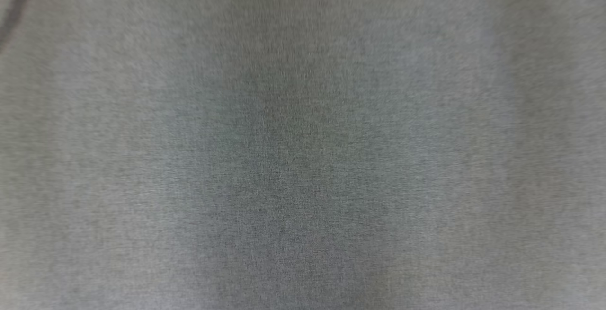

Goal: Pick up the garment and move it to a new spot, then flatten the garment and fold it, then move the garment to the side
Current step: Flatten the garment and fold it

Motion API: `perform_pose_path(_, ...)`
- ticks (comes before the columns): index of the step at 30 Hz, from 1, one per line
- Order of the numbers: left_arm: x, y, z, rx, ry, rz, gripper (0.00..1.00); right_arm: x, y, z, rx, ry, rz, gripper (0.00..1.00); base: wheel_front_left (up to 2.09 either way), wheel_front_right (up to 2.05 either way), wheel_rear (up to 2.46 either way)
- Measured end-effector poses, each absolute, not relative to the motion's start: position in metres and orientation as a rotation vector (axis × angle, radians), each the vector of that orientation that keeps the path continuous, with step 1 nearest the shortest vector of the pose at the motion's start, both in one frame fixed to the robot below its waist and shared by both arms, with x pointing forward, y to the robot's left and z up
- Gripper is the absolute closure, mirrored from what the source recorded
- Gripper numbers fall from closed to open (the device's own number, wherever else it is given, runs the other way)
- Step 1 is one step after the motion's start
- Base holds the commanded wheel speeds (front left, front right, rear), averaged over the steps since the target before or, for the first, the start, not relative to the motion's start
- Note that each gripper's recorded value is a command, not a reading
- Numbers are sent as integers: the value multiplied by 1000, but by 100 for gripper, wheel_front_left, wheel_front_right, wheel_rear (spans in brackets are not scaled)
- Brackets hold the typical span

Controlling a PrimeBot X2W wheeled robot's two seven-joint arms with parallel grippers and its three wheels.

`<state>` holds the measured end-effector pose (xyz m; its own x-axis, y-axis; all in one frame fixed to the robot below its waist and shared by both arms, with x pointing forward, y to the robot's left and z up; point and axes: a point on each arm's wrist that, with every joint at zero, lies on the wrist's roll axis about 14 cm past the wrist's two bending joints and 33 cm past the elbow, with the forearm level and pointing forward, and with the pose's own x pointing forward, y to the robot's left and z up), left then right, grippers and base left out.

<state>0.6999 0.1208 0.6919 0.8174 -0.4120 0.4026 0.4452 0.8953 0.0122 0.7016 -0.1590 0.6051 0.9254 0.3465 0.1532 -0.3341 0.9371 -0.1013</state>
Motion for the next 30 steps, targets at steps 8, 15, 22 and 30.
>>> perform_pose_path(8, 621, 137, 656, -156, -381, -400, 100, 638, -160, 564, -13, -83, 382, 100, 0, 0, 0)
perform_pose_path(15, 548, 146, 608, -257, -264, -336, 100, 579, -164, 532, 57, -19, 382, 100, 0, 0, 0)
perform_pose_path(22, 489, 144, 572, -341, -167, -281, 100, 519, -176, 497, 123, 58, 346, 100, 0, 0, 0)
perform_pose_path(30, 425, 148, 522, -423, -28, -199, 100, 452, -185, 460, 188, 158, 283, 100, 0, 0, 0)
